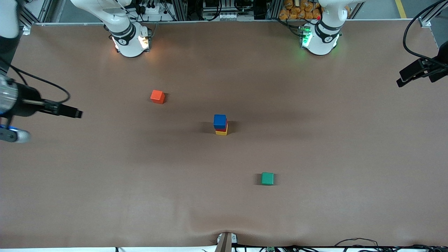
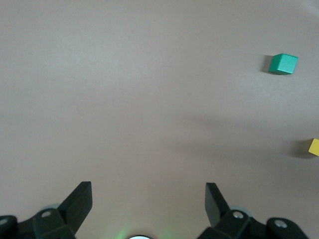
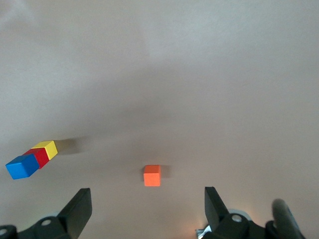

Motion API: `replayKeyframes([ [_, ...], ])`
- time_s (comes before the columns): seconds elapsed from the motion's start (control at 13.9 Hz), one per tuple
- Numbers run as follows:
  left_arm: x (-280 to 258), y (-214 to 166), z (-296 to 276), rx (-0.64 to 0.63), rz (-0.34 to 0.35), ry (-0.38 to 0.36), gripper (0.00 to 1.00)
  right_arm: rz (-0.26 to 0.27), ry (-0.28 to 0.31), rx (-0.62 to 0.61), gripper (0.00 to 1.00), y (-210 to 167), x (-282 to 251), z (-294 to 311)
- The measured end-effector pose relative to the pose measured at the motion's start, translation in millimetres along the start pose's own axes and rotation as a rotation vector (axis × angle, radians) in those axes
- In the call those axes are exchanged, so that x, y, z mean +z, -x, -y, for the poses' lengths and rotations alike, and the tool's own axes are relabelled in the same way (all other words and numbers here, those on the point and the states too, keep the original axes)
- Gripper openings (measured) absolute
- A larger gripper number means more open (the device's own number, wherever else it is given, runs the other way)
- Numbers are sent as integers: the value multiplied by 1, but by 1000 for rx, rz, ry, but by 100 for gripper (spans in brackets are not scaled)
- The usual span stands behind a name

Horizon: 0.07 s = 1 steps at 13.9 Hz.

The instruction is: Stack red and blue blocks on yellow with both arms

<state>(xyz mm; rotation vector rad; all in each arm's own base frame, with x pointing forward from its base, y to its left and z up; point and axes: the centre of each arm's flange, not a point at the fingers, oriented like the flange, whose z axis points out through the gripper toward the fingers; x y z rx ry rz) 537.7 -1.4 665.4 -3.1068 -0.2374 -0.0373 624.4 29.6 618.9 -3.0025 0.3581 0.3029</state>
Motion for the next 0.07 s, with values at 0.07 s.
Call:
replayKeyframes([
  [0.07, 0, 0, 0, 0, 0, 0, 100, -17, 8, -18, 100, 4, -9, -10],
])
